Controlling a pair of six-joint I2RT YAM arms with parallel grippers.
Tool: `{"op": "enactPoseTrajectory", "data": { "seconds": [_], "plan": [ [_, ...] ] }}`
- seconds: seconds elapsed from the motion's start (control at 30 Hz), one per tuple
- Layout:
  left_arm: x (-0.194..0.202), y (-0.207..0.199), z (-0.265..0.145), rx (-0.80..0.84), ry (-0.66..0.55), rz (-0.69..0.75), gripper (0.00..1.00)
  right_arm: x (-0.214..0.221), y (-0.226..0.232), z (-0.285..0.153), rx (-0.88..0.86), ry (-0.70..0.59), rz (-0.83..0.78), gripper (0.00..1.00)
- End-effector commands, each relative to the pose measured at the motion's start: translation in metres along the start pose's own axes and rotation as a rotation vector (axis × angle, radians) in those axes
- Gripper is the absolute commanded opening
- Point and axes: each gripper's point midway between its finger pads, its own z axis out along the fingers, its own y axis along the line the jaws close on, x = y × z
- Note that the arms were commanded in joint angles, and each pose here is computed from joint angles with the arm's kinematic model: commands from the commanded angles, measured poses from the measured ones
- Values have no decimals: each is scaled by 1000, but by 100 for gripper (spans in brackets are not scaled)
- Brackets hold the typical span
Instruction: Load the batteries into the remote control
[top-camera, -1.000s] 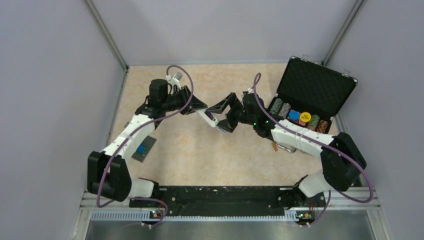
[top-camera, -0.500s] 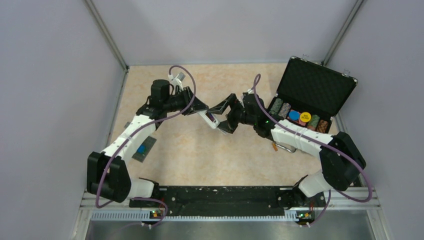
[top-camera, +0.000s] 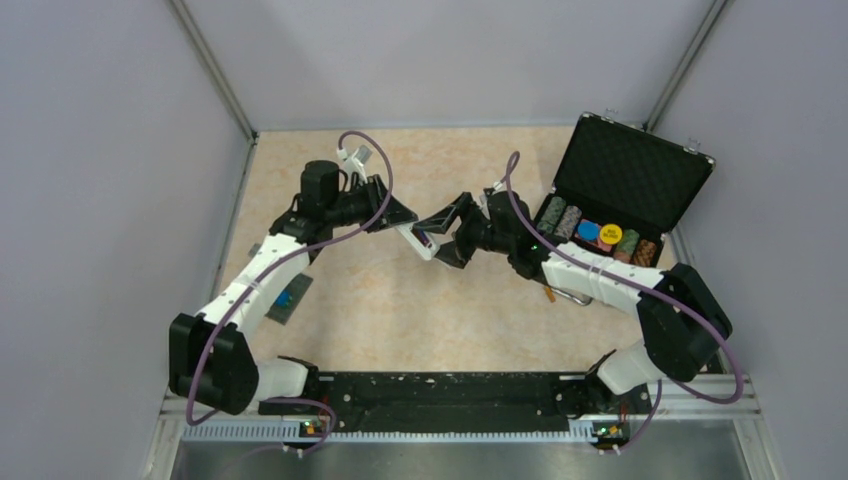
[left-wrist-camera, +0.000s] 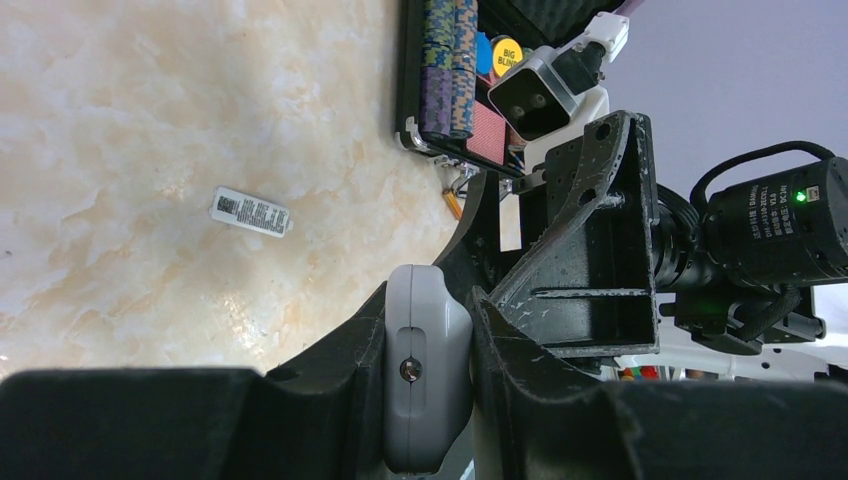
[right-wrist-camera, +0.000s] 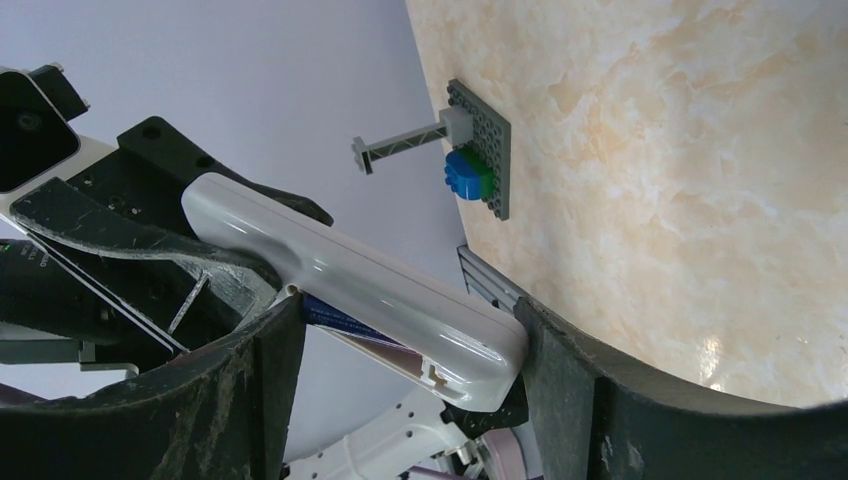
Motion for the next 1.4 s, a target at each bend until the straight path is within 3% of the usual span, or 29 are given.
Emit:
{"op": "enactPoseTrajectory", "data": {
  "seconds": [0.0, 0.37, 0.57, 1.37],
  "plan": [
    [-4, -24, -8, 52, -13, 37, 0, -4, 23, -6, -96, -9, -10, 70],
    [-4, -33, -6, 88, 26, -38, 0, 1, 31, -8, -155, 29, -41, 57],
    [-7, -48, -6, 161, 32, -64, 0, 1, 30, -9, -155, 36, -48, 55],
    [-12, -70, -11, 246, 46, -88, 0, 8, 21, 3, -132, 118, -98, 68]
  ]
}}
